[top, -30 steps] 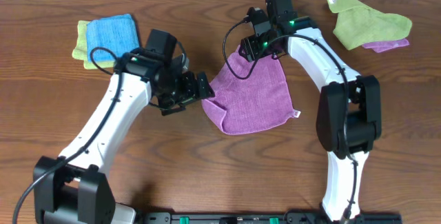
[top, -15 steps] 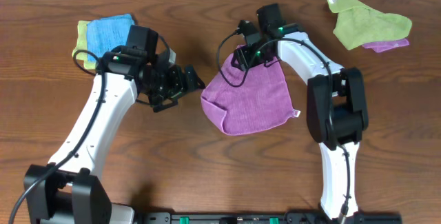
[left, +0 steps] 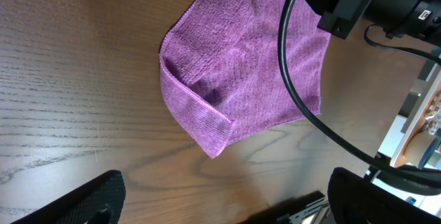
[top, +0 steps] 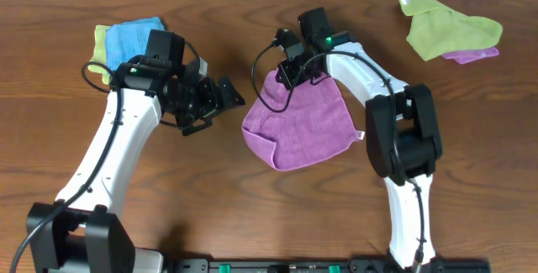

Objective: Fold the cloth

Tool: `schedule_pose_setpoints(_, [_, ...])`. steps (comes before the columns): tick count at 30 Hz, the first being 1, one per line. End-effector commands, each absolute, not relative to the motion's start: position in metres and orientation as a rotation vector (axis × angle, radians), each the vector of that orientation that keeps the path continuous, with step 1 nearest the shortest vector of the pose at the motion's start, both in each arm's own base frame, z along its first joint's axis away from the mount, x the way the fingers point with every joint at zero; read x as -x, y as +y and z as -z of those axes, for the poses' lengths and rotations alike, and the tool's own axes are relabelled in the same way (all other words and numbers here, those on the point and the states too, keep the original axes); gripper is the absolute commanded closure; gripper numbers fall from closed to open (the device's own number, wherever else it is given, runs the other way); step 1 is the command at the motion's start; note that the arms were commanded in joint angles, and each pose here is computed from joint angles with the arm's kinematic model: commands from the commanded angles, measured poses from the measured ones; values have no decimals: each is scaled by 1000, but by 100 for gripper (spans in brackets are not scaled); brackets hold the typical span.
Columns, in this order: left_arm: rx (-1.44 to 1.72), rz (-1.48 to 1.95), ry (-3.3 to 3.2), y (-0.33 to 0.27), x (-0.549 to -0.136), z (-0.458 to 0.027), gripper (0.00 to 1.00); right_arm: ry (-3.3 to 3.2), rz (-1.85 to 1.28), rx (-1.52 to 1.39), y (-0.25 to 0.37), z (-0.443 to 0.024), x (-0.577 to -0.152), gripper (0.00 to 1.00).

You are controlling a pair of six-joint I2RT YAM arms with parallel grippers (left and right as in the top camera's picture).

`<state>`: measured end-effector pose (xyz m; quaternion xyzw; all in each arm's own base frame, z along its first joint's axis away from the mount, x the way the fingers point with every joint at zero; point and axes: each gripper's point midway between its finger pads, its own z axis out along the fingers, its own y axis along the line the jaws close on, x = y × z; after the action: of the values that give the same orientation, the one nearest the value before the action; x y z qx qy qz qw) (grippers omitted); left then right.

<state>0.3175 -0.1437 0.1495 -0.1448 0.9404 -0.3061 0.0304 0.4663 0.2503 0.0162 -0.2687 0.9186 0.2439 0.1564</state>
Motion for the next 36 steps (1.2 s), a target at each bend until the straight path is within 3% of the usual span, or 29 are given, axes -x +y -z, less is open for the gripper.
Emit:
schedule_pose_setpoints(1, [441, 940, 2878, -141, -318, -156, 5, 2539, -797, 799, 267, -43, -473, 99])
schedule_pose_setpoints(7, [447, 904, 2879, -138, -320, -154, 5, 2380, -853, 820, 281, -100, -494, 99])
schedule_pose_setpoints(16, [445, 863, 2872, -134, -323, -152, 5, 2355, -922, 787, 258, -119, -501, 99])
schedule_pose_setpoints(25, [435, 830, 2852, -131, -328, -152, 5, 2611, -625, 607, 163, -84, -508, 99])
schedule_pose_setpoints(33, [424, 835, 2830, -131, -333, -153, 5, 2845, -357, 552, 100, -59, -482, 99])
schedule_pose_setpoints(36, [423, 836, 2830, -131, -333, -153, 5, 2903, -228, 473, 84, -55, -480, 82])
